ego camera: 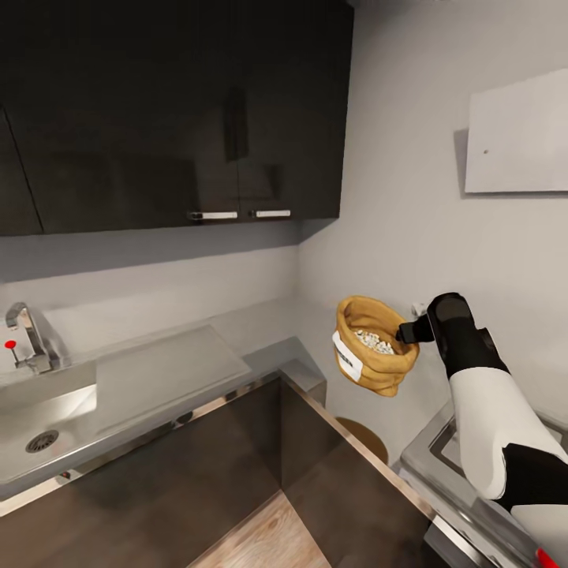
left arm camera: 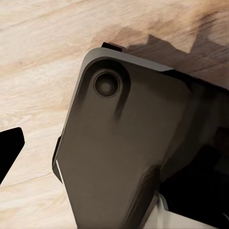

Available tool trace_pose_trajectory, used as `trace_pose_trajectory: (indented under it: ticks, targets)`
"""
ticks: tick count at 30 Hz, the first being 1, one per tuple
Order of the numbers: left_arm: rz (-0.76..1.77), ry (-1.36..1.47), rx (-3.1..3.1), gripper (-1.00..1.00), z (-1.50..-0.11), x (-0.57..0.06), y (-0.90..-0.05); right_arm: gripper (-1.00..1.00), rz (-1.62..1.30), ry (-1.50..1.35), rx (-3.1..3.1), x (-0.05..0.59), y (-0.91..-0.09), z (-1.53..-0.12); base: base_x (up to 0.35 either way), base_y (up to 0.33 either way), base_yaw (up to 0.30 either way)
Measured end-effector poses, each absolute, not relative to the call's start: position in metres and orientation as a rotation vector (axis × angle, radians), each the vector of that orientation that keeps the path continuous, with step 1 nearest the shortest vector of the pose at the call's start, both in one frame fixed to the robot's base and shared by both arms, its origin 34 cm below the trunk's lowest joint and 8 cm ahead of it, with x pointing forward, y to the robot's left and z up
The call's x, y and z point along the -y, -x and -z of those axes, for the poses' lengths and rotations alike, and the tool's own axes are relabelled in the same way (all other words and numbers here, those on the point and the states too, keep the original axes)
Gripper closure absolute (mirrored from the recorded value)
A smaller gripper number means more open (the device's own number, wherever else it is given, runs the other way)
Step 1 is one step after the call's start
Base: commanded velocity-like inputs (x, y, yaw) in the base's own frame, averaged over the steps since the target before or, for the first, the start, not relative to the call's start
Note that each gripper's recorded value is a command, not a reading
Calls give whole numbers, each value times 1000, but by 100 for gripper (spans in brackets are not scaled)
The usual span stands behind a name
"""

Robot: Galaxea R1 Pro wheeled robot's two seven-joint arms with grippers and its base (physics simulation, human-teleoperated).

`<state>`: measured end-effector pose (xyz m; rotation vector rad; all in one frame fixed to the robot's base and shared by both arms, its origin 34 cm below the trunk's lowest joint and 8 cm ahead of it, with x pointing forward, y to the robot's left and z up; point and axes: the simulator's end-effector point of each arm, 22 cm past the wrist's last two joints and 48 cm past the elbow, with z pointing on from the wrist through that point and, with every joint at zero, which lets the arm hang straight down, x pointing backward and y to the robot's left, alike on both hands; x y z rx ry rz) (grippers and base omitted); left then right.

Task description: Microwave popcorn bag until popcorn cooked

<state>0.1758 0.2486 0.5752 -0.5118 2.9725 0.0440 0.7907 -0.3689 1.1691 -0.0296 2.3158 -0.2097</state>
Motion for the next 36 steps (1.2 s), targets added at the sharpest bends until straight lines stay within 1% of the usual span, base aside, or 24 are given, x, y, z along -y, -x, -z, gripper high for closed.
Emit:
trace_pose_trajectory:
  ticks: [30,32,36]
  targets:
    - [-48,518,-2969,-100,-598,-251,-169,100,377,9,-2388,394,-775,-1164,0,0,0]
    - [-49,521,-2967,-100,-598,-252,-169,100,377,9,-2388,394,-775,-1164,-102,0,0]
    - [-47,527,-2969,-100,-598,-250,-169,100,367,11,-2389,392,-776,-1163,-297,0,0]
